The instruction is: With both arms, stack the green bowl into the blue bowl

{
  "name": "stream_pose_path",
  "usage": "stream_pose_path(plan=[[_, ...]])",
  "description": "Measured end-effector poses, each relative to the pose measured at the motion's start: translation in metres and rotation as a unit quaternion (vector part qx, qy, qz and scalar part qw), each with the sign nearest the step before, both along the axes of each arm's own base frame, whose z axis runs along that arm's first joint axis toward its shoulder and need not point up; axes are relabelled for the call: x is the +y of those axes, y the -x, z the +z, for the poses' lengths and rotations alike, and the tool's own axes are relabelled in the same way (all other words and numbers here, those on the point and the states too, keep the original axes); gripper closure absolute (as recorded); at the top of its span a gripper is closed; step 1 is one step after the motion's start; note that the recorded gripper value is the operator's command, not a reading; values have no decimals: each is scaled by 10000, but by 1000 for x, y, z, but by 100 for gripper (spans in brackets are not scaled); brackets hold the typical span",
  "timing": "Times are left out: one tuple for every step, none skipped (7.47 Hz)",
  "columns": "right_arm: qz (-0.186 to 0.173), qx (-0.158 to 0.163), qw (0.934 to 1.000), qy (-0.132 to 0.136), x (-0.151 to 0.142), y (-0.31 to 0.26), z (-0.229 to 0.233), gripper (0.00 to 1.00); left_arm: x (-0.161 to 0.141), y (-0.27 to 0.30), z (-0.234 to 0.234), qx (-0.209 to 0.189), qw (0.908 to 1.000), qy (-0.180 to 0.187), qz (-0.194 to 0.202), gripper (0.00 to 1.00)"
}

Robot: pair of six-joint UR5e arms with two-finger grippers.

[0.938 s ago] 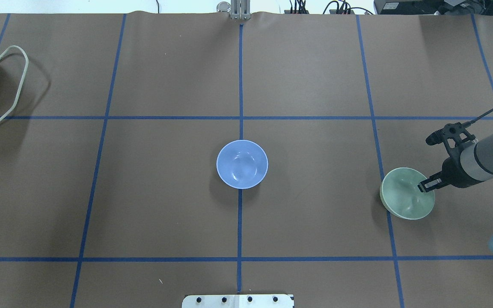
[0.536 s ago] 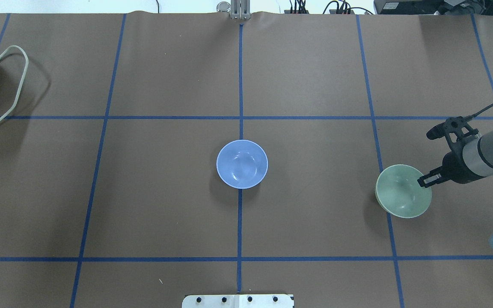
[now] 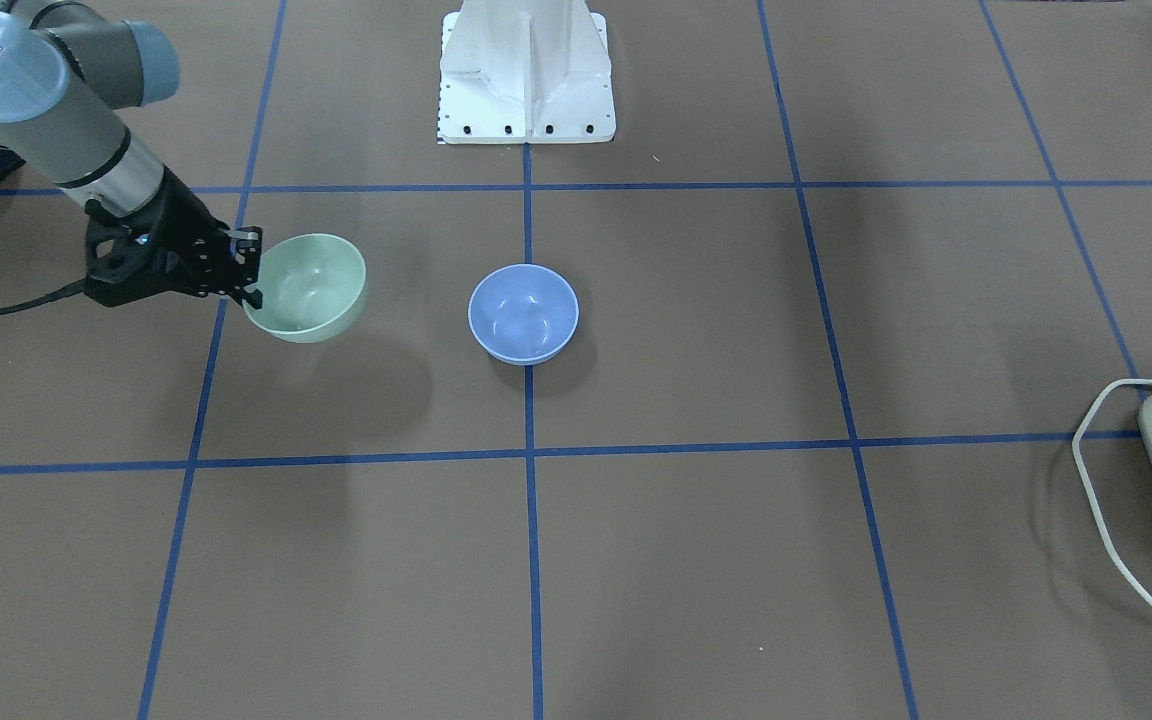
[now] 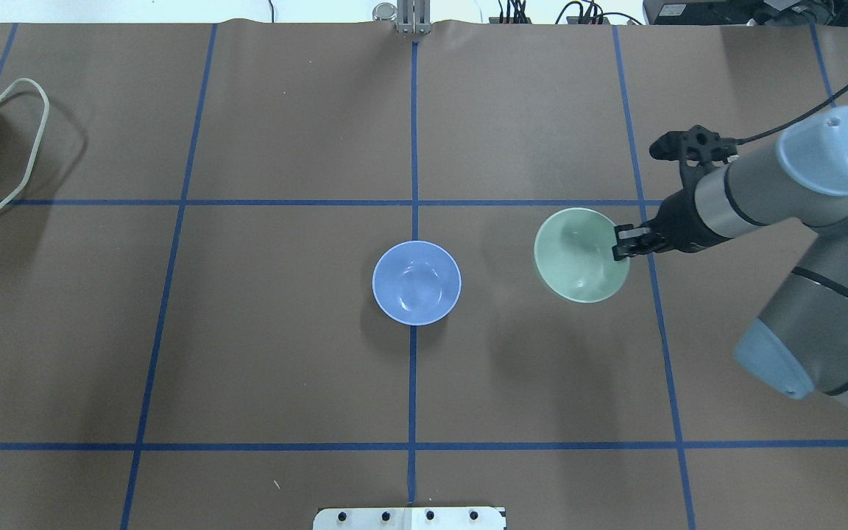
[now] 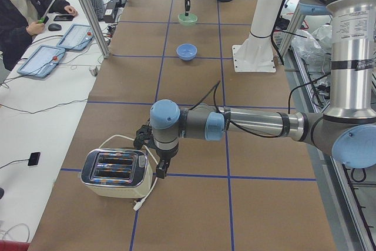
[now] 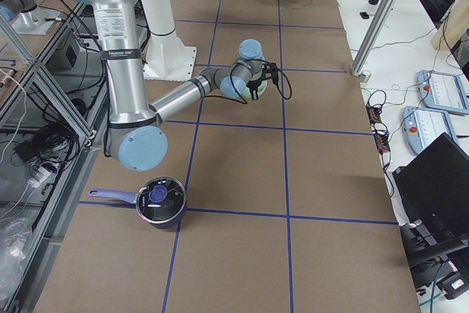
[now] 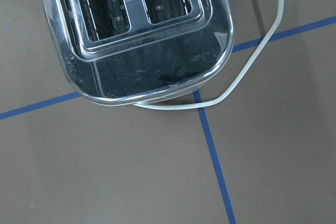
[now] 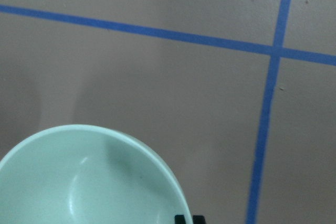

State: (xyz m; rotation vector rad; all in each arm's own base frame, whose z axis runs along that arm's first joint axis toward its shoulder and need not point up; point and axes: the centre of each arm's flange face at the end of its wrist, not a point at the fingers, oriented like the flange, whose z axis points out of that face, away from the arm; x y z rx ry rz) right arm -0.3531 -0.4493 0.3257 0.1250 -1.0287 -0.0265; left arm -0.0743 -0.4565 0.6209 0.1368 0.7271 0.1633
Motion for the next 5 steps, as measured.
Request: stream_pose_path(plan=[[139, -22, 9992, 365, -2, 32, -52, 100, 2, 0, 0, 6, 9999, 97, -106, 2], [306, 43, 9974, 644, 6, 65, -96, 100, 3, 0, 1, 8, 9998, 142, -150, 2], [491, 136, 9953, 821, 18, 100, -124, 100, 3, 0, 1, 7, 9997, 161, -167, 2], [618, 261, 9936, 913, 26, 134, -136, 100, 4, -1, 2, 6, 9997, 169, -173, 2], [677, 410, 9924, 946, 30, 161, -136, 100, 4, -1, 2, 7, 9997, 180, -175, 2]])
